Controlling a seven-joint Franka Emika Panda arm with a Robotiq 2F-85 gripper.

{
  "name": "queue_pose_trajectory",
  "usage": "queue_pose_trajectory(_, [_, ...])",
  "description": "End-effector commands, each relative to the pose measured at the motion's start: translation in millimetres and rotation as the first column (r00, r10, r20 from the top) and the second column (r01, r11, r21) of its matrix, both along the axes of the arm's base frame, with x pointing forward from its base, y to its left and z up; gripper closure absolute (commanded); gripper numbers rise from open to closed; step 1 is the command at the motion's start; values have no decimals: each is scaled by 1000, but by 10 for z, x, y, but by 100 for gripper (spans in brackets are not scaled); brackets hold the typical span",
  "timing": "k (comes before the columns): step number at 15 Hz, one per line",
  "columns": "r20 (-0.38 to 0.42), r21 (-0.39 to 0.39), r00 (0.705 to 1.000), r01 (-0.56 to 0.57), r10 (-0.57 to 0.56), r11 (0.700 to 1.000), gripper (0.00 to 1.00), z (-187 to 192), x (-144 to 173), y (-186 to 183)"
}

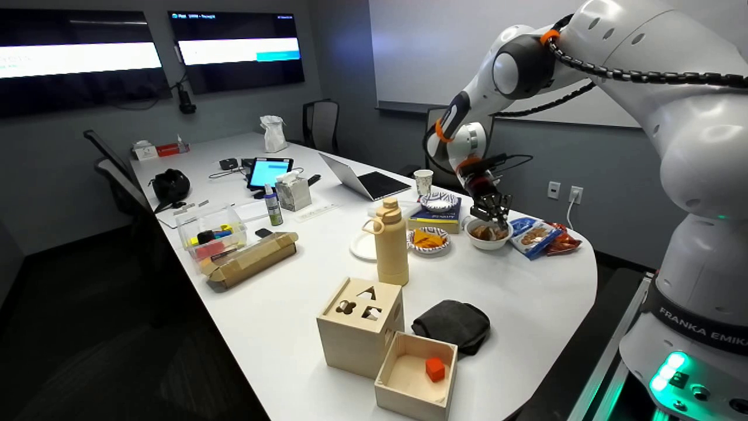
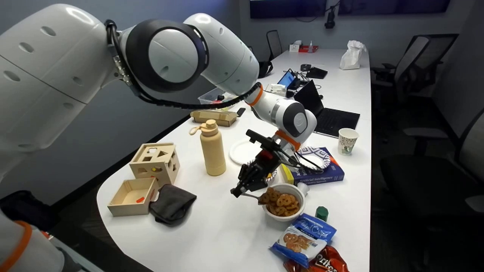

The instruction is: Stir the white bowl with the metal kitchen utensil

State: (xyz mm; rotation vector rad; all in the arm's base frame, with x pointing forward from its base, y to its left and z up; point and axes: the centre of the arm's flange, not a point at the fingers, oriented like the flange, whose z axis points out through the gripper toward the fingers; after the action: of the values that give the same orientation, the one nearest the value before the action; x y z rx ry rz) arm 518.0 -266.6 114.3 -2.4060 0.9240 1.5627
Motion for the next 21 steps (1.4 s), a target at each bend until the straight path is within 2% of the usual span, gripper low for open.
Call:
queue_pose_trajectory(1, [67,-33,998,-15,17,999,99,30,91,-53])
queue_pose_trajectory(6, [159,-141,987,13,9,990,99,73,140,-171])
queue_pose_trajectory(10, [168,-240,986,59,-18,969,99,110,158,-296])
queue_pose_trajectory(12, [131,-282,991,75,-39,957,99,107,142,-338])
queue_pose_trajectory(15, [59,-301,997,58,-42,952,99,33,122,-352])
queue_pose_trajectory(21, [-73,-226,997,-25,9,974,99,-105,63,-214])
